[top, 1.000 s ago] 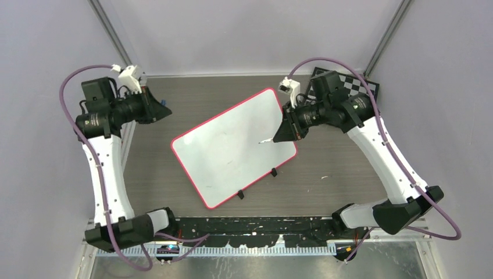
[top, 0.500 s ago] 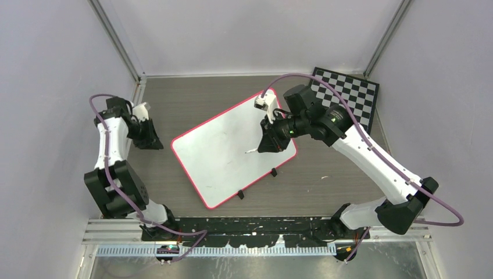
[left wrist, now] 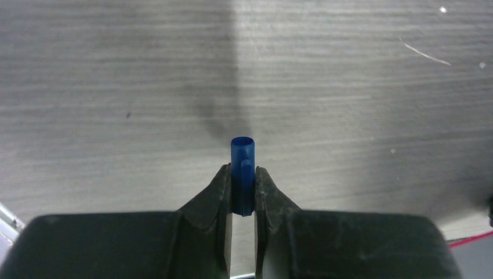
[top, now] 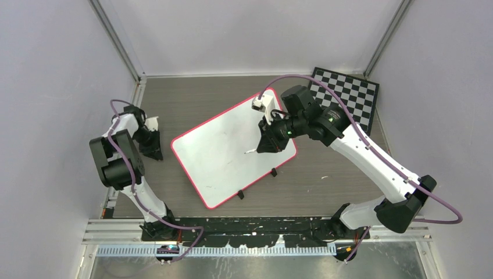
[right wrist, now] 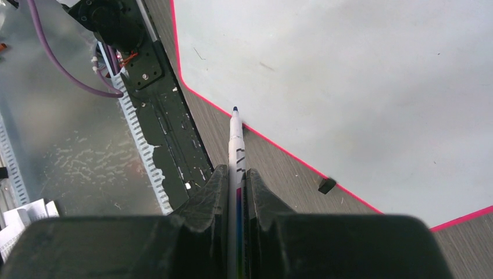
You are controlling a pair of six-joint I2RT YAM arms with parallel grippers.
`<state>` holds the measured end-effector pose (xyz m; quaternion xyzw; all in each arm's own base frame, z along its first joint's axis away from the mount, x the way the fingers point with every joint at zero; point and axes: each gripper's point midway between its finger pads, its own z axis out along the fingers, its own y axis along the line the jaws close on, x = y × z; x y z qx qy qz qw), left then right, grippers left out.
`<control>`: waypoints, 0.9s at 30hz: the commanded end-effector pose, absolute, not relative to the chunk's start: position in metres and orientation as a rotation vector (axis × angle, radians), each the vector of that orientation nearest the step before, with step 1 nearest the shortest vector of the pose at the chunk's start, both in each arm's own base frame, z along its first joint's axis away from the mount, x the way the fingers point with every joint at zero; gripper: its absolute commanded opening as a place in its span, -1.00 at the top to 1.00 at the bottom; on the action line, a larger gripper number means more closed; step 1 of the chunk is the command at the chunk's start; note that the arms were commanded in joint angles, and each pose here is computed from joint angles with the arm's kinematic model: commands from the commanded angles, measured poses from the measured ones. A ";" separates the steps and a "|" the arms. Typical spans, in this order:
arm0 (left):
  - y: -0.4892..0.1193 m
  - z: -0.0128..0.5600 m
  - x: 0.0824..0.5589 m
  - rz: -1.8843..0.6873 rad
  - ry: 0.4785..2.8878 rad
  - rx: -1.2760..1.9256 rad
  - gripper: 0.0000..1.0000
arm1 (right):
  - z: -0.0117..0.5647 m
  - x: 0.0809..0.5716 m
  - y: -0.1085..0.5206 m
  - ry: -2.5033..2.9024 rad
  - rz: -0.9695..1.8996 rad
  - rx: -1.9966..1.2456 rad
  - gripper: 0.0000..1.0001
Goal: Write a sentence on the whiteboard
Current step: Place the pen cap at the center of the board.
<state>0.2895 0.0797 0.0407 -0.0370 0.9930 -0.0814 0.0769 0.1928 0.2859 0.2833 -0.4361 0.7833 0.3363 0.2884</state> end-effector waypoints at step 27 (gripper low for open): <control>0.048 0.175 0.326 -0.317 2.658 0.086 -0.25 | 0.313 0.205 0.288 1.996 0.841 -1.166 0.99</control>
